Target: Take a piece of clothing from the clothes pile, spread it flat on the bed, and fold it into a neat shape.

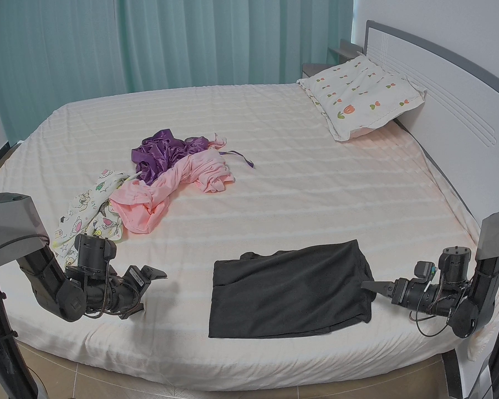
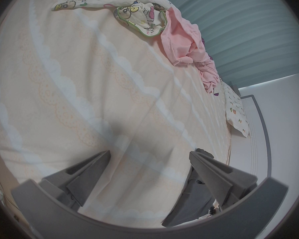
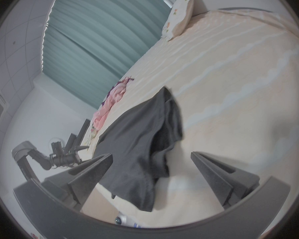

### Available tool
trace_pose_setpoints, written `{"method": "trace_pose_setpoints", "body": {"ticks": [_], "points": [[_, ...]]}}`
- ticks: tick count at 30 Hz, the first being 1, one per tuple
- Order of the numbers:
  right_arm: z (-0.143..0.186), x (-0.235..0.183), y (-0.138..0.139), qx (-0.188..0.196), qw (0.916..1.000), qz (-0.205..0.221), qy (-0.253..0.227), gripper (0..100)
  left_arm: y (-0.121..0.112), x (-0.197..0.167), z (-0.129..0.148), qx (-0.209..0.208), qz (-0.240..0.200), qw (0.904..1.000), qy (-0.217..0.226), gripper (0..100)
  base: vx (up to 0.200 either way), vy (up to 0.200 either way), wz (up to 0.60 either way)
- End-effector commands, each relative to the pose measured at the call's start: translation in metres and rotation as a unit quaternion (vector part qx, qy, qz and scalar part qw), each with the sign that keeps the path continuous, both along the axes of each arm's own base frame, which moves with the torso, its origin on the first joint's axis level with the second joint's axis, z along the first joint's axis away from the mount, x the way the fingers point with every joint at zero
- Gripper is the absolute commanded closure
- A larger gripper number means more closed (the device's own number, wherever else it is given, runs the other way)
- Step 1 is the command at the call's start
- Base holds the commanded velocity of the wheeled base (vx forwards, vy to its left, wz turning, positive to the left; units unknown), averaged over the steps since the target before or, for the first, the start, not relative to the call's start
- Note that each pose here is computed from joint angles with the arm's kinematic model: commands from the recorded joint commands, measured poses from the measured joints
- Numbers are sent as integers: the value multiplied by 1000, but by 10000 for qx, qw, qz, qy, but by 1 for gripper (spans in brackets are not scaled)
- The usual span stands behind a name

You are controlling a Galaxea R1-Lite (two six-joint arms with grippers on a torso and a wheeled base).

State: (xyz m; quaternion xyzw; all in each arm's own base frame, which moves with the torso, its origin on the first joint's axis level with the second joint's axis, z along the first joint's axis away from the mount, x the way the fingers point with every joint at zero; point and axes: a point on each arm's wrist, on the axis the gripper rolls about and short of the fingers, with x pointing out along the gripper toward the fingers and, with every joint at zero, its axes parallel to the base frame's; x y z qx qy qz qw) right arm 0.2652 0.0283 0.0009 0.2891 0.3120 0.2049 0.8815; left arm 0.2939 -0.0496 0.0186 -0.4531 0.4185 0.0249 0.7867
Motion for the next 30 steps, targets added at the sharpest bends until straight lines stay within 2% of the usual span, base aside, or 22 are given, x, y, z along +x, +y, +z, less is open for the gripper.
{"method": "trace_pose_setpoints", "body": {"ticks": [1, 9, 17, 18, 26, 30], "points": [[-5, -16, 27, -10, 9982, 549, 252, 0, 0, 1, 0, -12, 2, 10000, -3, 0, 0, 0, 0], [-17, -22, 37, -188, 9969, 580, 490, 0, 0, 1, 0, -8, 8, 10000, -12, 0, 0, 0, 0], [-11, -26, 34, -190, 9974, 531, 455, 0, 0, 1, 0, -8, 8, 10000, -12, 0, 0, 0, 0], [-11, -26, 33, -193, 9974, 508, 478, 100, 0, 1, 0, -8, 8, 10000, -12, 0, 0, 0, 0], [-7, -28, 29, -211, 9980, 433, 416, 100, 1, -1, 4, -95, 98, 9999, -16, 0, 0, 0, 0], [-6, -31, 26, -223, 9980, 412, 420, 100, 2, -10, 35, -482, 260, 9979, -359, 0, 0, 0, 0]]}}
